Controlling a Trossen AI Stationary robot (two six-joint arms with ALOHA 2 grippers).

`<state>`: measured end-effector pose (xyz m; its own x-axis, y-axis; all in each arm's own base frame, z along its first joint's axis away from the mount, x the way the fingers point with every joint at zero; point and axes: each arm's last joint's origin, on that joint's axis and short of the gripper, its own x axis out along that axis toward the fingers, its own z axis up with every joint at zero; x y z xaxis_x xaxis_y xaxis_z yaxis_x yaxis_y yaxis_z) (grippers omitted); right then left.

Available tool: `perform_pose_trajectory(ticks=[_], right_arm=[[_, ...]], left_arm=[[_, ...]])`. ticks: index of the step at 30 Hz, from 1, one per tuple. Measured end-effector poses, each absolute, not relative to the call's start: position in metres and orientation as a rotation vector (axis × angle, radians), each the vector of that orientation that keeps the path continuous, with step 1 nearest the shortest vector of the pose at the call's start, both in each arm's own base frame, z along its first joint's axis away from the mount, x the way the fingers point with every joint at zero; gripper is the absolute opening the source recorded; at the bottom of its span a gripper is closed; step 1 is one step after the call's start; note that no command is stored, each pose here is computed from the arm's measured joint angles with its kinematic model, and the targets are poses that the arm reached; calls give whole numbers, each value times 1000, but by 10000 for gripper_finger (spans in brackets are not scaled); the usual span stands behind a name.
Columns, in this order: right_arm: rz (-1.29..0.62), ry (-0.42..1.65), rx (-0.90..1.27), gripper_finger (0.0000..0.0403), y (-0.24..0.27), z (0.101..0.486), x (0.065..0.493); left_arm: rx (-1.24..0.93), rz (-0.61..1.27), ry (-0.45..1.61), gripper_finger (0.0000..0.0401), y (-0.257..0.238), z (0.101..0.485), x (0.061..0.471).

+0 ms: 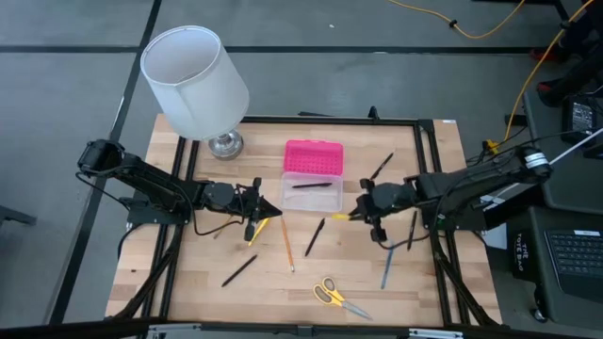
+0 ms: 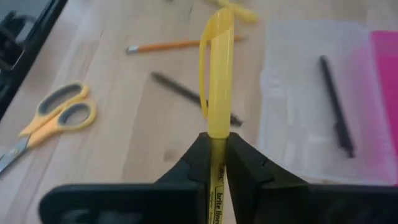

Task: Pick & place school supplies into a supply box
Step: Put the yellow pen into the pink supply box

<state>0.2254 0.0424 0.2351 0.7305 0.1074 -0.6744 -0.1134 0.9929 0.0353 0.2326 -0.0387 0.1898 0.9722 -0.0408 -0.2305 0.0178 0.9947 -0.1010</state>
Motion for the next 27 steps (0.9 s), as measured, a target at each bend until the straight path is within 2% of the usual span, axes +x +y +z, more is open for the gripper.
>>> perform_pose_trajectory(ticks=[6,17,27], right_arm=[[92,562,-29,36,30,230,234],[56,367,-31,34,20,221,235],[-12,368,-66,32,17,220,235]], left_arm=[[-99,-29,235,2,-39,190,233],[-100,-30,227,2,-39,191,233],[-100,-30,227,1,-39,191,233]])
